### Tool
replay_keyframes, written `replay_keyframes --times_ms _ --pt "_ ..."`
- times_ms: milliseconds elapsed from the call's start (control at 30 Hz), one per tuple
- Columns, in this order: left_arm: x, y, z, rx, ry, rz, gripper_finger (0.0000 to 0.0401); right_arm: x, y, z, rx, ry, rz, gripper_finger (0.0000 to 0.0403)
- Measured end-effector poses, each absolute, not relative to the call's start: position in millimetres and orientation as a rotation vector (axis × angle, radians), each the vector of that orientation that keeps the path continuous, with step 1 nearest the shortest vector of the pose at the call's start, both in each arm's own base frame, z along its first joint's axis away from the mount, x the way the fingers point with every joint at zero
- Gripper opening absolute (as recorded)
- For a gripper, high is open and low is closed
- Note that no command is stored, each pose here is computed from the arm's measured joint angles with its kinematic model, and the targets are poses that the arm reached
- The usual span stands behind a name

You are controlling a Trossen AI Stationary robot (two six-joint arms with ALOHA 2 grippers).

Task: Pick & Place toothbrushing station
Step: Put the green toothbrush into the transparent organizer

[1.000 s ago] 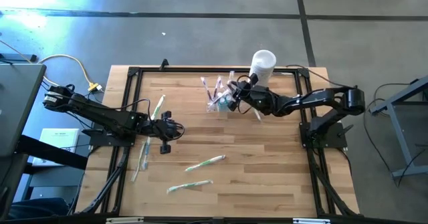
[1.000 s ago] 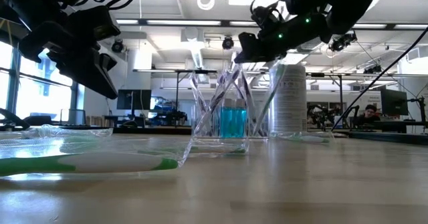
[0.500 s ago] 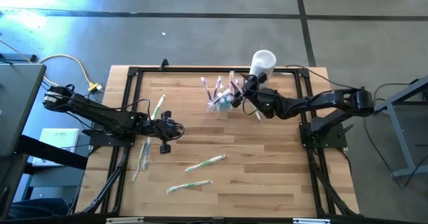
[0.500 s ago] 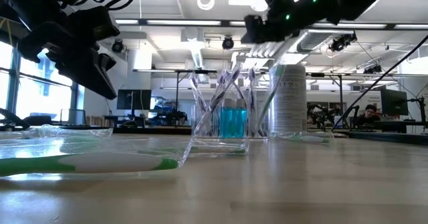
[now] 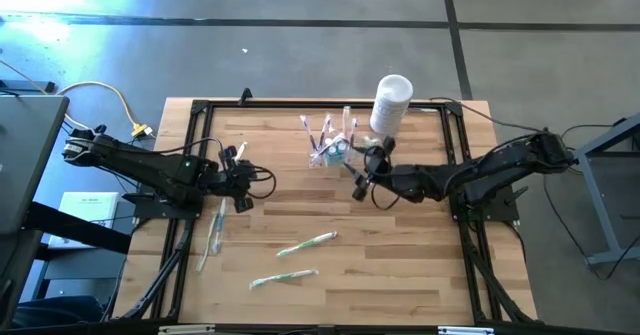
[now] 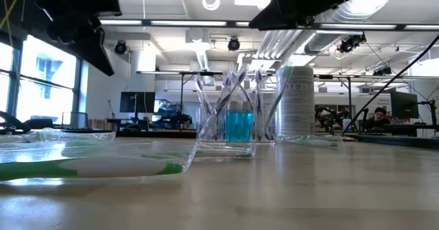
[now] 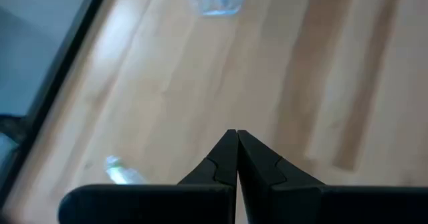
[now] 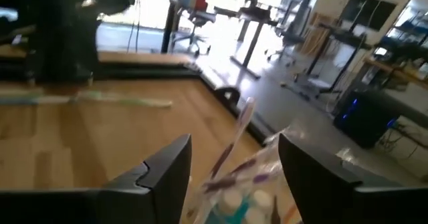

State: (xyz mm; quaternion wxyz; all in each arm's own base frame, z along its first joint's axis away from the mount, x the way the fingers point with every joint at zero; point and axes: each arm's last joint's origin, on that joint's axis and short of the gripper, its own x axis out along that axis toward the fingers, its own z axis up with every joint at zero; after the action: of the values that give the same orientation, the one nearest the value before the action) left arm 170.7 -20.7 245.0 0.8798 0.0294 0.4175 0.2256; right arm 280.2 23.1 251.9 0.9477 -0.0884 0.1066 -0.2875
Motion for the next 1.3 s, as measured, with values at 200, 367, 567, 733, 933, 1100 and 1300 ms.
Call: replay_keyframes --times_ms 200,367,567,733,933,1100,1300 --pt "168.5 -20.0 239.9 0.097 0.935 0.486 0.0001 275.9 31.8 239.6 -0.124 0.306 -0.563 0.0211" --pt "171.7 -20.2 237.1 0.097 0.939 0.514 0.0001 274.3 30.8 235.3 -0.104 0.341 -0.572 0.0205" --pt "173.9 -20.5 231.3 0.041 0.962 0.565 0.0022 273.9 30.8 234.3 -0.106 0.351 -0.572 0.0198" --pt "174.2 -20.5 225.5 0.054 1.014 0.592 0.0075 273.9 30.7 234.3 -0.105 0.351 -0.573 0.0191" --pt "163.2 -11.5 220.4 -0.182 1.031 0.844 0.013 273.6 30.7 233.4 -0.088 0.353 -0.576 0.0182" --pt "146.1 10.4 218.6 -0.301 1.129 1.086 0.0136 272.7 30.5 231.4 -0.078 0.369 -0.58 0.0176" --pt "148.1 30.6 216.8 -0.446 1.197 1.06 0.0136 272.1 30.4 230.3 -0.081 0.38 -0.581 0.0173"
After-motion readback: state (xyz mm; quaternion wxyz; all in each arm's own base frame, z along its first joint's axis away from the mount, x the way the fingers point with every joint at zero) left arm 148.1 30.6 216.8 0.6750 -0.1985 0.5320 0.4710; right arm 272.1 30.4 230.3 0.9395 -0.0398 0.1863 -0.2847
